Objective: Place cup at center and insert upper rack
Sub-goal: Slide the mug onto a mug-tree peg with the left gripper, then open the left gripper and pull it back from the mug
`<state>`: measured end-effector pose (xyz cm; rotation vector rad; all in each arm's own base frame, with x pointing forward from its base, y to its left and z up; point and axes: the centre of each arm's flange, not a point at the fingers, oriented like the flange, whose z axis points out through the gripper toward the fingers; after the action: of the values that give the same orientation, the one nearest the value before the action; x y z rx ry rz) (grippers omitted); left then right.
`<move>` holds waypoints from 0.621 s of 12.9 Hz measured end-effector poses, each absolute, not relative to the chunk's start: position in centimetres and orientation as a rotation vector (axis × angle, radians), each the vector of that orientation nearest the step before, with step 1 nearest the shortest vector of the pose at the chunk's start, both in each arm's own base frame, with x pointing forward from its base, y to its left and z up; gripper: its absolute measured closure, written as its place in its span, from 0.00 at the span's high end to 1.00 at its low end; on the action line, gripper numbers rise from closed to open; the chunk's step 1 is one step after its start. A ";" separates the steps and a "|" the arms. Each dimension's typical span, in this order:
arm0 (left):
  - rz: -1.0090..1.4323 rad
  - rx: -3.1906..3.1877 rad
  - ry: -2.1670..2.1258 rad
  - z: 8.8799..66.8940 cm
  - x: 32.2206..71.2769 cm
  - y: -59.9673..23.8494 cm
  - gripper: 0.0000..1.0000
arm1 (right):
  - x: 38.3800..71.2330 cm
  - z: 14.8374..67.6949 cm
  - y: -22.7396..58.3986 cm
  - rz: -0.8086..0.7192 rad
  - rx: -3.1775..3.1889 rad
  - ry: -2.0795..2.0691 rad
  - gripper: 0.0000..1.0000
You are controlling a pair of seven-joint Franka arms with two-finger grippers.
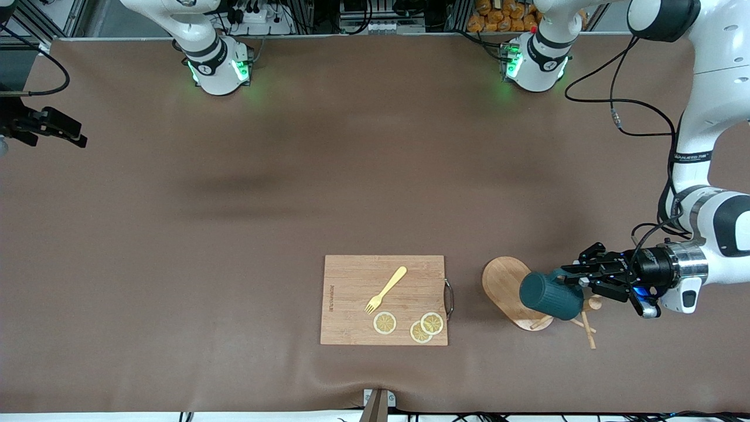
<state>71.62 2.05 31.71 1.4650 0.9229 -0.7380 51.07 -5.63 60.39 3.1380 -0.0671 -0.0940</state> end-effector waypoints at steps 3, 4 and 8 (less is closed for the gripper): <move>-0.743 1.443 0.921 30.9 71.7 2.0 0.26 | 51.1 60.4 -5.6 -0.093 3.138 -0.066 1.00; -0.742 1.440 0.921 30.9 71.7 2.0 0.37 | 51.1 60.4 -5.6 -0.093 3.138 -0.066 1.00; -0.733 1.436 0.915 31.5 72.0 2.1 0.79 | 51.1 60.4 -5.6 -0.093 3.138 -0.065 1.00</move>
<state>71.96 2.13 31.49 1.4362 0.9149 -0.7327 51.09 -5.56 60.39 3.1379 -0.0649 -0.0926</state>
